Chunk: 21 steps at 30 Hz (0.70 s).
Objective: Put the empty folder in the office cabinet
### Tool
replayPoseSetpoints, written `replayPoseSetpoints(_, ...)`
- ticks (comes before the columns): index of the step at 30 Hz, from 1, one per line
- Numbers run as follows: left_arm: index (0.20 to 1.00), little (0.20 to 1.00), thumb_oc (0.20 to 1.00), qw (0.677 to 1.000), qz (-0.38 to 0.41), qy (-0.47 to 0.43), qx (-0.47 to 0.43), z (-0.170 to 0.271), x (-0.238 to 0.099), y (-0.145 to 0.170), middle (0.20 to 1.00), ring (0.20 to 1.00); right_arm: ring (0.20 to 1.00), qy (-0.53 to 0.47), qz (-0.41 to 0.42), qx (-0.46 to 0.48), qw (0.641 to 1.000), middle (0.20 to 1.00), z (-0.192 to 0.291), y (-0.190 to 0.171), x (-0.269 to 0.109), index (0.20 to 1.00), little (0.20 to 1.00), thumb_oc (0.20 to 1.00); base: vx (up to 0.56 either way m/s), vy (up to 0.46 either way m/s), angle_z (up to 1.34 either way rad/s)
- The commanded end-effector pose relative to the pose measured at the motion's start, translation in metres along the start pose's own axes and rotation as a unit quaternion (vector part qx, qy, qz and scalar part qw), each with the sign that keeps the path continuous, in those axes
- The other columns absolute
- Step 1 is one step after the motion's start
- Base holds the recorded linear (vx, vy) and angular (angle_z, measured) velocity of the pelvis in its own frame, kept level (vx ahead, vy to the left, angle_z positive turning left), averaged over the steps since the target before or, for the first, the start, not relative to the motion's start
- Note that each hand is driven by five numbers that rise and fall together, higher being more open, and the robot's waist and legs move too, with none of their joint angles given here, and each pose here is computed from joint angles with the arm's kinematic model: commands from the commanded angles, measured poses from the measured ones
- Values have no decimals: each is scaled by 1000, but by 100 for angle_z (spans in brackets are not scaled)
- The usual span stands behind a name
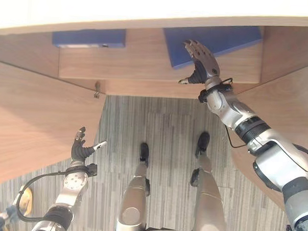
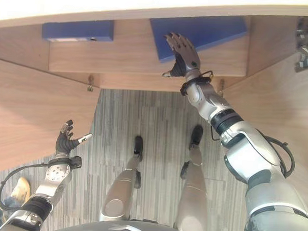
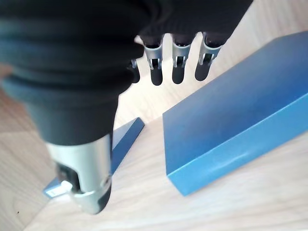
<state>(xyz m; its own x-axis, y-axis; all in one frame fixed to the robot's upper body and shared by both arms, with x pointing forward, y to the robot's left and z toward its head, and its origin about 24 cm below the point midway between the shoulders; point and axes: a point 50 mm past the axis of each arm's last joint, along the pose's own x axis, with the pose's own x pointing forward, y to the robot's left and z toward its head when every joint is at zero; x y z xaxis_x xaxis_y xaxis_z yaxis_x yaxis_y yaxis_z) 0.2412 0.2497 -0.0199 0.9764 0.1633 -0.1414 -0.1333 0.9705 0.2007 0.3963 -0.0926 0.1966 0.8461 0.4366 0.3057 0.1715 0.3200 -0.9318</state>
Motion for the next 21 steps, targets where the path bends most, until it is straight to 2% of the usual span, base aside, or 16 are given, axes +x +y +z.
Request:
replayPoseSetpoints(1,1000,1000,1000,998,40,-40,38,17,4,31,1000,1000,1000,-13,-17,-40,999,1000,7,-13,13,1000,1000,1000,-14,1,28)
replayPoseSetpoints(3,1000,1000,1000,998,44,-40,38,18,4,33,1000,1000,1000,-12,-17,-35,999,1000,9,-10,14,1000,1000,1000,-27,-28,13)
replayPoseSetpoints(4,1000,1000,1000,997,51,-40,36,18,5,33,1000,1000,200,-21,-15,-28,999,200,17,-6,16,200,200,200,-37,-47,9)
replayPoseSetpoints(21,1000,1000,1000,997,53,-50,22,19,1,25,1000,1000,200,-49,7,-50,998,200,32,25,10,200,200,200,-6,-12,0)
